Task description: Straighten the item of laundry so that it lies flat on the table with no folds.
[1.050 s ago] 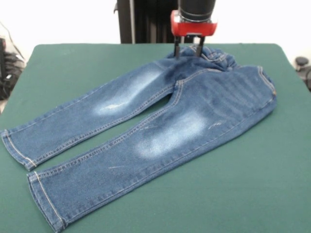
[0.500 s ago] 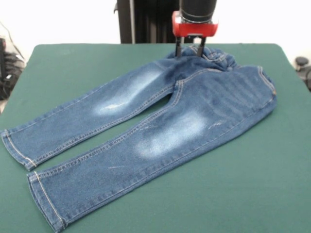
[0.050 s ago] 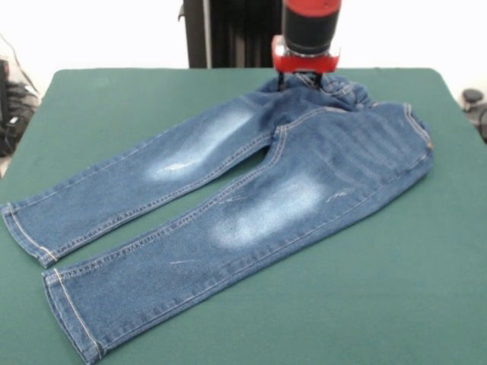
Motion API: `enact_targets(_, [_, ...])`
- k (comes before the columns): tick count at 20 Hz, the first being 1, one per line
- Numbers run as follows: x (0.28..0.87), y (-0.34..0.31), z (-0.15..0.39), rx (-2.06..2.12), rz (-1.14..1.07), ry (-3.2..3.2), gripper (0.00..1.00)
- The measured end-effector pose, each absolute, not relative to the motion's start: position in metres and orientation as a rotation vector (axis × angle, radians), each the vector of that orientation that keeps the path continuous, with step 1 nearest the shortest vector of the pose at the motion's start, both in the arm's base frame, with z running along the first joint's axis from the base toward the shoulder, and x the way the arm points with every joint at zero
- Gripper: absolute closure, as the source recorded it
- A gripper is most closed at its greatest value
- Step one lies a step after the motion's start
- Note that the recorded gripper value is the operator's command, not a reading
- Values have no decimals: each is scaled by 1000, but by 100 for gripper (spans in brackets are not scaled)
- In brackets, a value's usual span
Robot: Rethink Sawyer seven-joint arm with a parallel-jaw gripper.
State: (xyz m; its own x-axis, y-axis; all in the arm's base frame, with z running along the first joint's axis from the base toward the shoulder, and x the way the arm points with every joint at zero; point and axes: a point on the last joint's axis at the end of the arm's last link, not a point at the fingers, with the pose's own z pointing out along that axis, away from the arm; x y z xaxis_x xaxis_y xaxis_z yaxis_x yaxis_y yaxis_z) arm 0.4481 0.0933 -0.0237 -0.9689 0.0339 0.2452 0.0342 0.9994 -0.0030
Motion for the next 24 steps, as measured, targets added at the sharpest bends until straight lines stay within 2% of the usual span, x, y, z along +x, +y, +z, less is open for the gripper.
enact_targets(3, [439,95,-39,-64,-4,-2872,0])
enact_targets(9, [437,97,-36,-134,-9,-2867,0])
enact_targets(24, [405,131,4,-309,-16,-2758,0])
